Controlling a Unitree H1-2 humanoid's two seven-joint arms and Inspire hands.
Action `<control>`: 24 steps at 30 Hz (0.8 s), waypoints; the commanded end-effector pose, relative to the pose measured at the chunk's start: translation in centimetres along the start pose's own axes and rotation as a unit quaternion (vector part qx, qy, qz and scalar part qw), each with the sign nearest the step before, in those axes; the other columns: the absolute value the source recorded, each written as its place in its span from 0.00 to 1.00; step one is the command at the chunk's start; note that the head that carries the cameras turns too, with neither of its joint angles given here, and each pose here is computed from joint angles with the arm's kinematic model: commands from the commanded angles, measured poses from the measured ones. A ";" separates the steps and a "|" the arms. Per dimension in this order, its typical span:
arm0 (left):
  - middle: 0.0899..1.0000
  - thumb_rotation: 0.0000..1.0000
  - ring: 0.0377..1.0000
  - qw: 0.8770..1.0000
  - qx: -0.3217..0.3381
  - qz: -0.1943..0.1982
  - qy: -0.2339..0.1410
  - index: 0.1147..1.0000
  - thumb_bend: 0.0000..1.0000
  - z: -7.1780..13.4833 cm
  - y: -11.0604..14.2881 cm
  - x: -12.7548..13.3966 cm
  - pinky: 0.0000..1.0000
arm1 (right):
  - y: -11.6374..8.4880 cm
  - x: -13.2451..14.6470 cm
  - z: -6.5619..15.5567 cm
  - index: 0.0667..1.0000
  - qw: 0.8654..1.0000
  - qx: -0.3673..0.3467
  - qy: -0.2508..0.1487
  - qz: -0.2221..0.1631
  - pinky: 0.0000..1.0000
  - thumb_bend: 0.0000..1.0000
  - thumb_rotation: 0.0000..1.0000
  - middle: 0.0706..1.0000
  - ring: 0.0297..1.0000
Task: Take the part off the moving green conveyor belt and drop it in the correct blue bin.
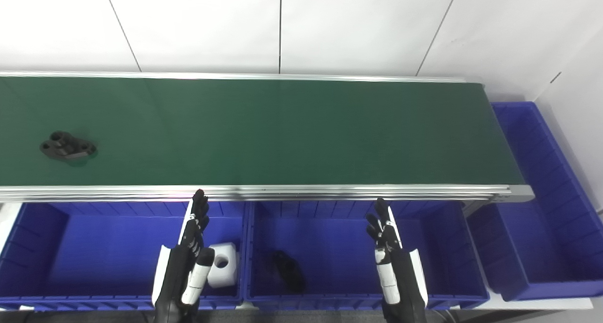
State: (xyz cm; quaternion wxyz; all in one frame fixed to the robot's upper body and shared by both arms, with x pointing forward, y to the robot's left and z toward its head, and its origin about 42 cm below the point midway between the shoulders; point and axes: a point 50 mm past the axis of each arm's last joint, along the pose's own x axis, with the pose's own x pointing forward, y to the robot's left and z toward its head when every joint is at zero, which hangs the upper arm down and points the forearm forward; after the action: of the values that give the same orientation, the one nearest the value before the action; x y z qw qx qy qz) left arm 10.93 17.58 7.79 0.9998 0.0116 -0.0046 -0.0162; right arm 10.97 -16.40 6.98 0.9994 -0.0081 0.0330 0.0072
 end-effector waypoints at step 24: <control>1.00 0.91 1.00 1.000 -0.010 0.005 -0.028 1.00 0.86 -0.9 -0.8 0.2 1.00 | -0.4 -0.6 -0.9 1.00 0.999 0.005 -0.035 0.009 0.92 0.75 0.94 1.00 0.96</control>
State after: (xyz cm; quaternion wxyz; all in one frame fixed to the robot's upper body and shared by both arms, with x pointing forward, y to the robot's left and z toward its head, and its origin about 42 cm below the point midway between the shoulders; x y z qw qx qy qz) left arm 10.86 17.09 6.39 0.9998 0.0039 -0.0043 -0.0181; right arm 10.31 -16.73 5.45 0.9992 -0.0077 0.0367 0.0127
